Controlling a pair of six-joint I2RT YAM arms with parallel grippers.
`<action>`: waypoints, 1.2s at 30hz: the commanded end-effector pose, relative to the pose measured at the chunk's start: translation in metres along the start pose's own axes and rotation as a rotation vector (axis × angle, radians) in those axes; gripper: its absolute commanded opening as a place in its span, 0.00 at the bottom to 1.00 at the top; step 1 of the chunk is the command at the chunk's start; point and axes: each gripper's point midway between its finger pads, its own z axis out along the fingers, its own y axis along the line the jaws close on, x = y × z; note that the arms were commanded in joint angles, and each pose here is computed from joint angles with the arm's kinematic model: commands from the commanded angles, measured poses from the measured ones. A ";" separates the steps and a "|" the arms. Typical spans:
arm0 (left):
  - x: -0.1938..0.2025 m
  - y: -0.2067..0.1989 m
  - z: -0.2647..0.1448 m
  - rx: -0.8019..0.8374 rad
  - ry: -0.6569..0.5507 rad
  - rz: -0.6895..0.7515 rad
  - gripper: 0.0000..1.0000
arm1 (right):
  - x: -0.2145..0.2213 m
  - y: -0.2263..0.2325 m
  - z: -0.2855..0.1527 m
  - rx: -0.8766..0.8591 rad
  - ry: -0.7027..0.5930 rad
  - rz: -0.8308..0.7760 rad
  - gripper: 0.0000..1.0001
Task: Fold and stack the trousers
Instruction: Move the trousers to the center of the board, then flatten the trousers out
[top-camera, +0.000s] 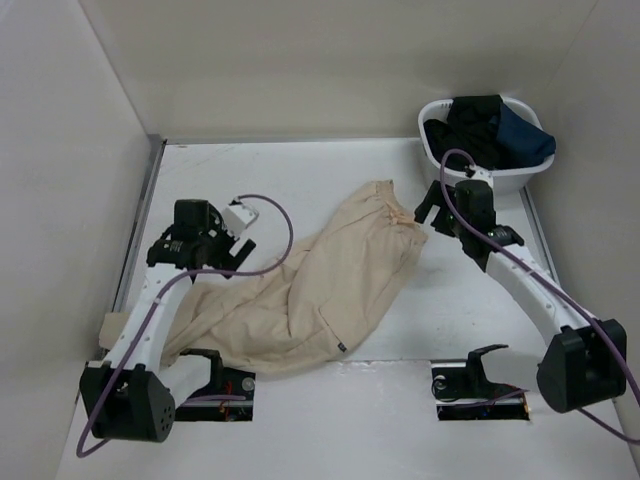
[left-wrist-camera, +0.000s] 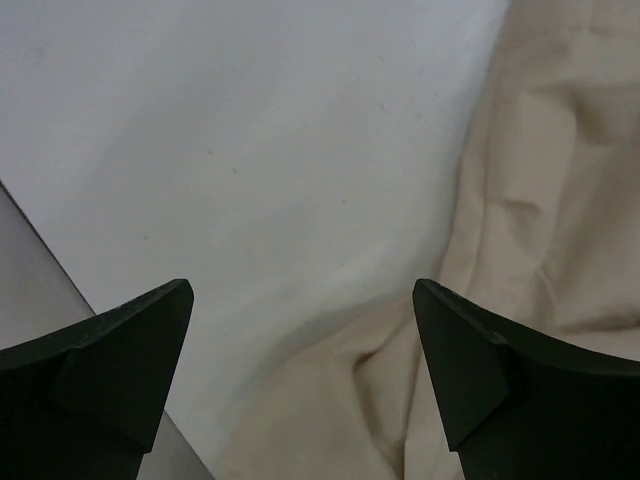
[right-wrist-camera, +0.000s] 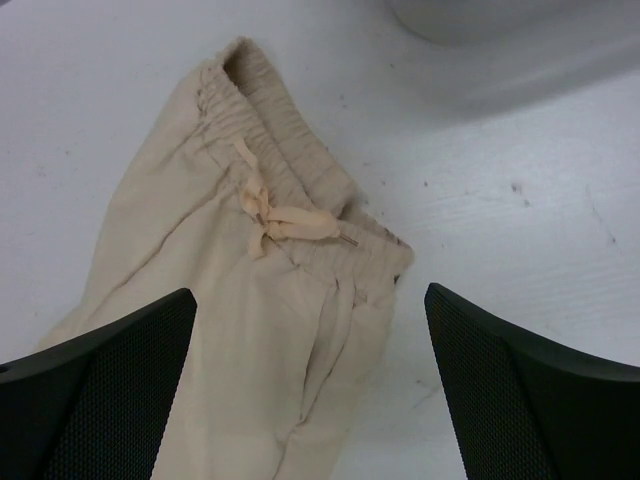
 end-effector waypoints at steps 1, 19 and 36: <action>0.037 -0.035 -0.018 0.091 0.120 0.189 0.95 | 0.030 -0.015 0.003 0.044 0.030 0.130 1.00; 0.046 -0.114 -0.033 0.240 0.111 0.417 0.95 | 0.099 -0.005 0.081 0.010 0.300 0.294 0.77; -0.025 -0.174 -0.076 0.479 -0.127 0.577 0.98 | -0.160 0.105 -0.036 -0.308 -0.289 0.494 0.00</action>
